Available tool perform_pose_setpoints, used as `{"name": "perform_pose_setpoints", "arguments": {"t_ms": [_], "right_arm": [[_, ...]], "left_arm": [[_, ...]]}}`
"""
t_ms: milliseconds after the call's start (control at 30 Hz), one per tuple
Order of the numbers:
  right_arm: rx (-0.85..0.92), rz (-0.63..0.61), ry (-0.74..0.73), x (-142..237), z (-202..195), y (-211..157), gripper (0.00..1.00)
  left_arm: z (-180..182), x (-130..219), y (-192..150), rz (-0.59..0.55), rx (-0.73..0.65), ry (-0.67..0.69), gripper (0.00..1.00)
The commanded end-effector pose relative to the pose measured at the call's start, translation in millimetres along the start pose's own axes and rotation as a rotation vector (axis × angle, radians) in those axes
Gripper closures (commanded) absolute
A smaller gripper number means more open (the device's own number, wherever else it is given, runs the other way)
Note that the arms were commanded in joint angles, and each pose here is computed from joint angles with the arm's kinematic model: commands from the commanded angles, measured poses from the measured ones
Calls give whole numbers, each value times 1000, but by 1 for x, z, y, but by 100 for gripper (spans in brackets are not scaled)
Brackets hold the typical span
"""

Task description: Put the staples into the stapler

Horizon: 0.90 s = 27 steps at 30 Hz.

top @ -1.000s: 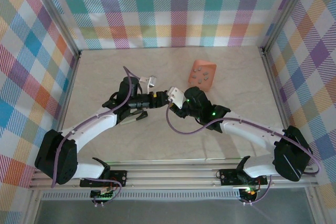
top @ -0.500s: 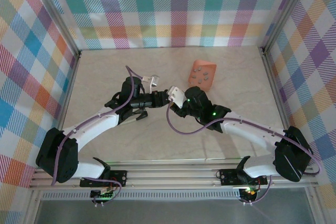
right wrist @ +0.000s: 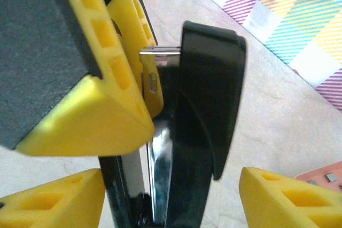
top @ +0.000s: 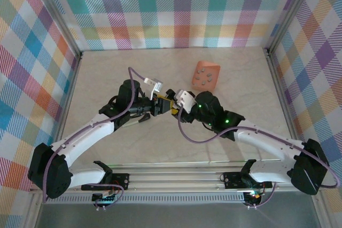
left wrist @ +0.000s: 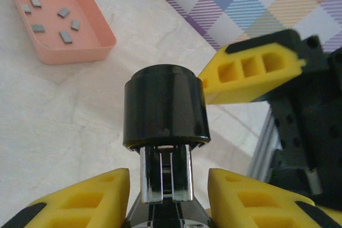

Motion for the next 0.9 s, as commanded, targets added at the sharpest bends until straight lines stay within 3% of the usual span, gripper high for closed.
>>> {"name": "perform_pose_setpoints", "arguments": {"t_ms": [0, 233, 367, 567, 700, 867], "right_arm": [[-95, -20, 68, 16, 1, 7, 32], [-449, 15, 173, 46, -10, 19, 23], [-473, 35, 321, 53, 9, 30, 24], [-235, -38, 414, 58, 24, 33, 27], [-2, -41, 439, 50, 34, 24, 28], [155, -20, 503, 40, 47, 20, 28]], "left_arm": [[-9, 13, 20, -41, -237, -3, 100], [-24, 22, 9, -14, -548, -70, 100], [-32, 30, -2, 27, -723, -114, 100], [-44, 39, -24, 122, -861, -228, 100], [-50, 42, -26, 118, -876, -260, 100], [-52, 41, -27, 104, -868, -278, 100]]}}
Point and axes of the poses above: each hand's point on the last joint's axis, 136 mm out from that joint toward the fingers, its own x axis back along the fingers, its own z axis along the line the jaws close on, y = z × x, the point moved 1 cm from there along x, back along the fingers, and after that the axes turned 5 degrees about -x, right-handed, at the moved point
